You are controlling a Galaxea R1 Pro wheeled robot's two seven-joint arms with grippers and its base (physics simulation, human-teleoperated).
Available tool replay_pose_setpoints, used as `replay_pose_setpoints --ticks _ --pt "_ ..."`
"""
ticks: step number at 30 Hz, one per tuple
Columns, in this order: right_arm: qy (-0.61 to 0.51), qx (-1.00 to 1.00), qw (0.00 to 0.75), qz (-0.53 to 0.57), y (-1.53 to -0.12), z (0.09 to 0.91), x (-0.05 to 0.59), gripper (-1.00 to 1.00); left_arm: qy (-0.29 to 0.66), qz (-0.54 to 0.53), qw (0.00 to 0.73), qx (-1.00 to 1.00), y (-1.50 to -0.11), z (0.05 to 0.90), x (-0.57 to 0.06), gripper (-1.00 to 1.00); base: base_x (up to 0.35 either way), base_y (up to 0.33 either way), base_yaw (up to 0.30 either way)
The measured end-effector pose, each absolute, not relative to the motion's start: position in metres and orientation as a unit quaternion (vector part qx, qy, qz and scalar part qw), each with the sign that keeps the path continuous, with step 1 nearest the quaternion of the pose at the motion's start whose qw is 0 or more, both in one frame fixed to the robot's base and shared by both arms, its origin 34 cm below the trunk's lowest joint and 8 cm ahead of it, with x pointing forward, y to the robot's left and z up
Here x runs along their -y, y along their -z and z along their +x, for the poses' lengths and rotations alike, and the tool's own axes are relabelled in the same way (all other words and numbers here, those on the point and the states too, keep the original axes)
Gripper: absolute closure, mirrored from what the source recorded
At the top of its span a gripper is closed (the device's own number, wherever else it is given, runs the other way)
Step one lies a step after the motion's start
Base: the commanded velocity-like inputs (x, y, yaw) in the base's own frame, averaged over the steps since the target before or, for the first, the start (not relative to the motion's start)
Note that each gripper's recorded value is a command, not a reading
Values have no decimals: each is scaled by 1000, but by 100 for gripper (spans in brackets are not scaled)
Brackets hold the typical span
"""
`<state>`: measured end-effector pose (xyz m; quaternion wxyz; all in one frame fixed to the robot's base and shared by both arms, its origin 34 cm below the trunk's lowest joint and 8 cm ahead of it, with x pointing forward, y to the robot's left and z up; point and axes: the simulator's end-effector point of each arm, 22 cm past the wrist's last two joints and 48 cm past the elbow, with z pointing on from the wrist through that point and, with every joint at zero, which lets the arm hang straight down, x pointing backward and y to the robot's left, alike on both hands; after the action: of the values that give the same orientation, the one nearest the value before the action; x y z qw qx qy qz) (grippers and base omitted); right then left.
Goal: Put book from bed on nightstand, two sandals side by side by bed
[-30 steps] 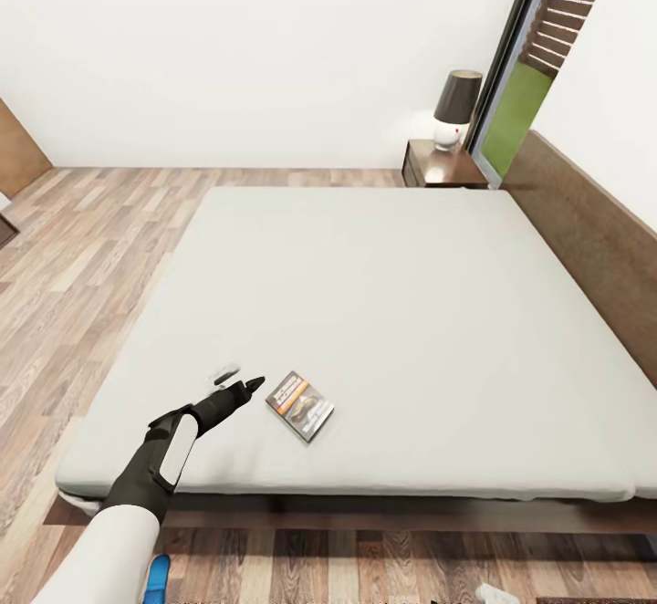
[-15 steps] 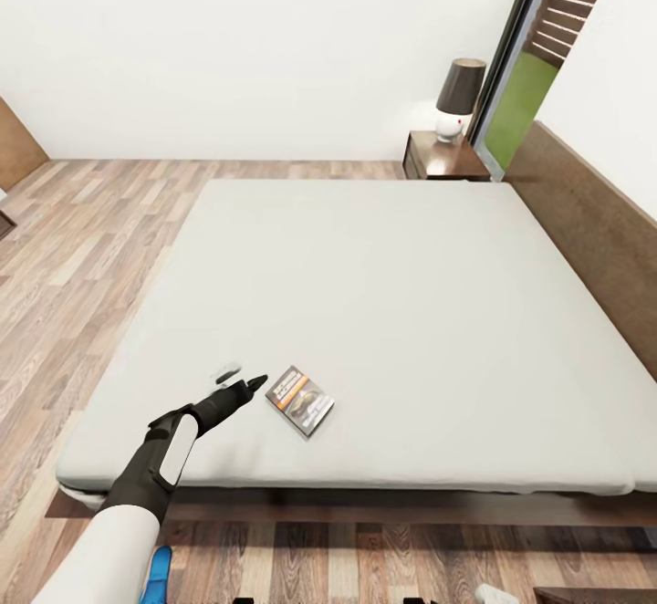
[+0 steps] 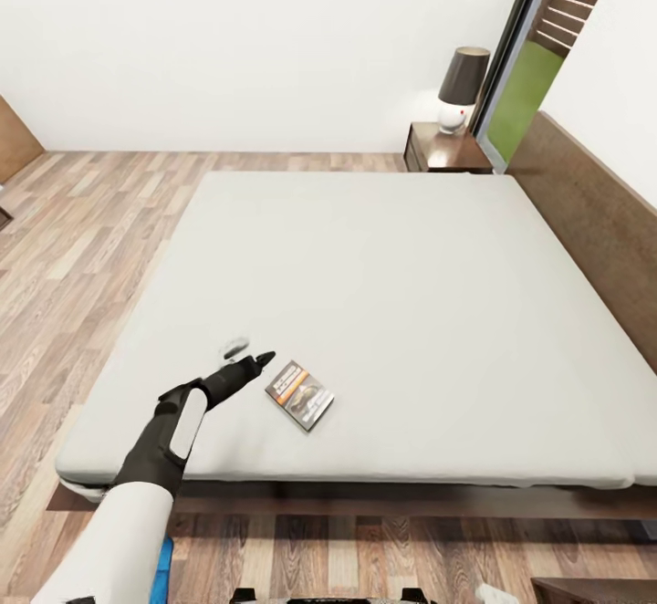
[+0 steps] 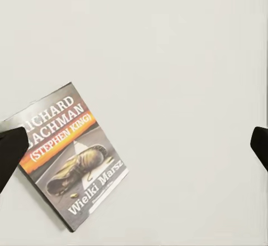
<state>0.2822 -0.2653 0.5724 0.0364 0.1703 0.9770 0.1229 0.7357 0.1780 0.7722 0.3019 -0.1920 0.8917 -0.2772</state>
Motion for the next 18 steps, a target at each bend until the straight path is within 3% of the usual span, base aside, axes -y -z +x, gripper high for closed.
replay_pose_setpoints --ticks 5,18 --pt "-122 -977 33 171 -571 279 265 -100 252 -207 295 -898 -788 770 -170 -100 0 0 0" --pt "-120 -978 23 172 -568 270 265 -100 323 -285 273 -860 -791 775 -149 -100 0 0 0"
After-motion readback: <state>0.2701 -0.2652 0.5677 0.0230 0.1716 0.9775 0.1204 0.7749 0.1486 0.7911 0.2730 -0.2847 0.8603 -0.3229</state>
